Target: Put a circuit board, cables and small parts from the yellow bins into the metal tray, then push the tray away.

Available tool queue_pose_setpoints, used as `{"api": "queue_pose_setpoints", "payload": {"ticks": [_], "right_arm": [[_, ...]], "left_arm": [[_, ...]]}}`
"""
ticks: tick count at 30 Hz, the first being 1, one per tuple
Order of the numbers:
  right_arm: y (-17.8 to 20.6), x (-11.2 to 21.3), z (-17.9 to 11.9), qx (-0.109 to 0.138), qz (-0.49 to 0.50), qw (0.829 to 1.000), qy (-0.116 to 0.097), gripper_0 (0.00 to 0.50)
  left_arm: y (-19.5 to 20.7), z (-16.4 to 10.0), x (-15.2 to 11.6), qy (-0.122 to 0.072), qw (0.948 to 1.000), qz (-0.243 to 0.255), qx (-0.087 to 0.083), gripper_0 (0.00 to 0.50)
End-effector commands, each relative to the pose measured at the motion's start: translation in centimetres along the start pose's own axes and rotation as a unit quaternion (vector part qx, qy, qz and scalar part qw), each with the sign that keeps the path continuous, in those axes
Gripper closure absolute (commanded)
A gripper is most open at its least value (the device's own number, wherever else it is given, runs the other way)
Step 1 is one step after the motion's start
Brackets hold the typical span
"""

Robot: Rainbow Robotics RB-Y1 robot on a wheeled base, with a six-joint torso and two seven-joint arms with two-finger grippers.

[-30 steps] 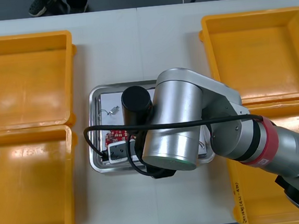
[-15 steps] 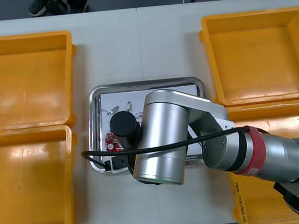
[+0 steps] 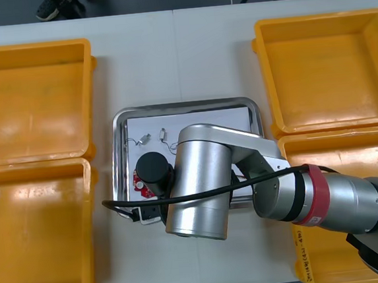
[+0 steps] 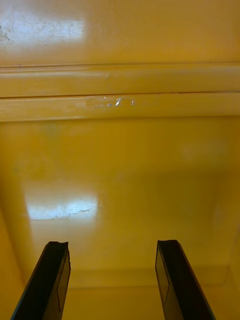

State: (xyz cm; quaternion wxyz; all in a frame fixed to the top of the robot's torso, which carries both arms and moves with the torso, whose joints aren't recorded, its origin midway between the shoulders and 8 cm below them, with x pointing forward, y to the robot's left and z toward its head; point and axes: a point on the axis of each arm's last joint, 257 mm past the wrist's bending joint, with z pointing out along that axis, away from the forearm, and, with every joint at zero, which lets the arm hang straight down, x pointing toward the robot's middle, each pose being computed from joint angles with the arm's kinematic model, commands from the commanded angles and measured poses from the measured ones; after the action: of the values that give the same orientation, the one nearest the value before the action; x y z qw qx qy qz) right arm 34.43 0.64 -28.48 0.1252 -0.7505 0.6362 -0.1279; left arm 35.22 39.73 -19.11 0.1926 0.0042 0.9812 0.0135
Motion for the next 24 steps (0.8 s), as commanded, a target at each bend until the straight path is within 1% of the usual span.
{"api": "queue_pose_setpoints", "payload": {"ticks": [1, 7, 12, 24], "right_arm": [[0.3, -1.8, 0.1, 0.009, -0.029, 0.999, -0.01, 0.0], [0.6, -2.2, 0.5, 0.014, -0.033, 0.999, -0.012, 0.0], [0.7, -2.1, 1.6, 0.011, -0.029, 0.999, -0.009, 0.0], [0.6, -2.0, 2.6, 0.009, -0.021, 1.0, -0.008, 0.0]], "left_arm": [[0.5, -0.5, 0.2, -0.009, 0.9983, 0.057, -0.007, 0.0], [0.5, -0.5, 0.2, -0.009, 0.9983, 0.057, -0.007, 0.0], [0.5, -0.5, 0.2, -0.009, 0.9983, 0.057, -0.007, 0.0], [0.5, -0.5, 0.2, -0.009, 0.9983, 0.057, -0.007, 0.0]]}}
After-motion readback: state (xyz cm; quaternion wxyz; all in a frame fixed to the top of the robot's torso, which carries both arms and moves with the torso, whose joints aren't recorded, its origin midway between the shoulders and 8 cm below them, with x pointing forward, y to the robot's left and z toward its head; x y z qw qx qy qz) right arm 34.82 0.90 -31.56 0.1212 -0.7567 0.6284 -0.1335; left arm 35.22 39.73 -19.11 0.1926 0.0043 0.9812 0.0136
